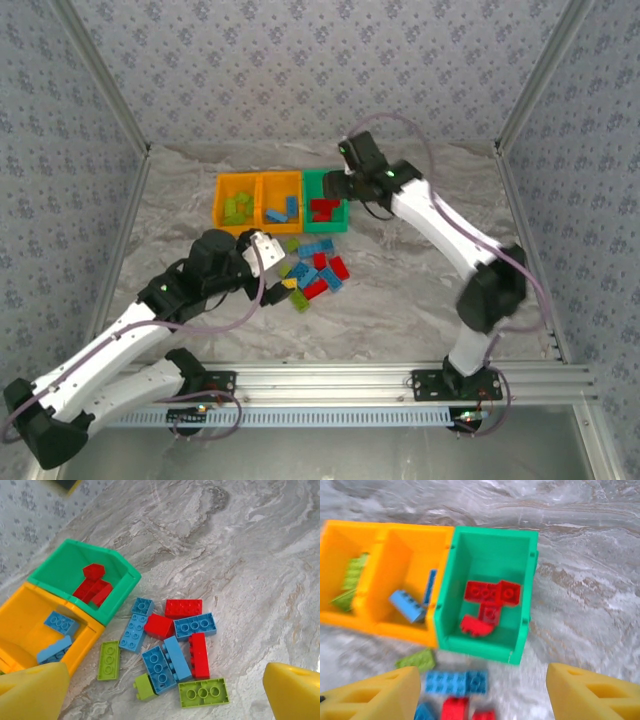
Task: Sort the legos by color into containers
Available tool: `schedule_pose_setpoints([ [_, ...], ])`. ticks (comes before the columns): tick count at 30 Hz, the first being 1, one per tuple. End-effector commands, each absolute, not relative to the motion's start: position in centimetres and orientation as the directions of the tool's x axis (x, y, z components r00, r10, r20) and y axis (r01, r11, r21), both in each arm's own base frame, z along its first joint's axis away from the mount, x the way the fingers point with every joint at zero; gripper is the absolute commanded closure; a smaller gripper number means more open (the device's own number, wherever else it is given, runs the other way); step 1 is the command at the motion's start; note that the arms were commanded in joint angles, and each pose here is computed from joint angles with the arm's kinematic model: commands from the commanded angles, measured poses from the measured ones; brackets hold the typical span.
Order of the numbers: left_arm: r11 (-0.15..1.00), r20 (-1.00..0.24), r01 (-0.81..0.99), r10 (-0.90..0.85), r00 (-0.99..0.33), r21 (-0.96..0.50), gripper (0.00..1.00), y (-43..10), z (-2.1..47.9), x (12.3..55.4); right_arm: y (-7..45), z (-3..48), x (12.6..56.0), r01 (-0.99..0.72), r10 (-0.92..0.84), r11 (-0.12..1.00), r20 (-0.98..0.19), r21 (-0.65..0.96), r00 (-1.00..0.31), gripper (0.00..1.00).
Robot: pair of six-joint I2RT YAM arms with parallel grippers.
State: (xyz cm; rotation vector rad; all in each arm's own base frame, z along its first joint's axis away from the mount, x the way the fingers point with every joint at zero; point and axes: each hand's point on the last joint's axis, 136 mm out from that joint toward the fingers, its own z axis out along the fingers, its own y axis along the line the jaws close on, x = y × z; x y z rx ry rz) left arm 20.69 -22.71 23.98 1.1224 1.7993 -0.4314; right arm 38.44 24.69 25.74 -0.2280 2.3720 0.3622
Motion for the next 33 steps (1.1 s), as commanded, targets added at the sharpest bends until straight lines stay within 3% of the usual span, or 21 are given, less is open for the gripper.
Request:
schedule_pose_setpoints([
  [1,0.615,-0.902,0.788,0.348,-0.255,0.015,0.02,-24.6,27.7,22.4,23.5,28.5,31.4,-0.342,-0.048,0.892,-0.691,0.295,-0.721,0.27],
  [6,0.719,-0.841,0.69,0.319,-0.437,-0.086,0.06,-28.0,25.9,25.0,19.9,26.5,22.6,-0.361,-0.078,0.869,-0.628,0.337,-0.774,0.2],
  [11,0.749,-0.761,0.654,0.362,-0.539,-0.107,0.08,-30.4,23.0,26.4,17.2,19.6,17.3,-0.315,-0.123,0.89,-0.492,0.33,-0.862,0.2],
  [15,0.655,-0.775,0.751,0.43,-0.463,-0.085,0.06,-31.3,22.4,25.2,18.1,14.8,16.5,-0.323,-0.17,0.892,-0.429,0.315,-0.887,0.2],
  [20,0.566,-0.783,0.823,0.53,-0.326,0.04,0.01,-28.8,23.4,22.8,21.7,10.6,18.3,-0.375,-0.251,0.887,-0.398,0.271,-0.882,0.22],
  [26,0.172,-0.696,0.977,0.717,-0.035,0.129,0.01,-24.8,22.0,13.9,25.0,6.7,21.6,-0.415,-0.324,0.884,-0.358,0.214,-0.876,0.3],
  [33,0.112,-0.63,0.969,0.775,0.054,0.222,0.01,-21.2,19.4,12.3,26.2,3.7,24.3,-0.395,-0.32,0.896,-0.322,0.205,-0.891,0.32],
])
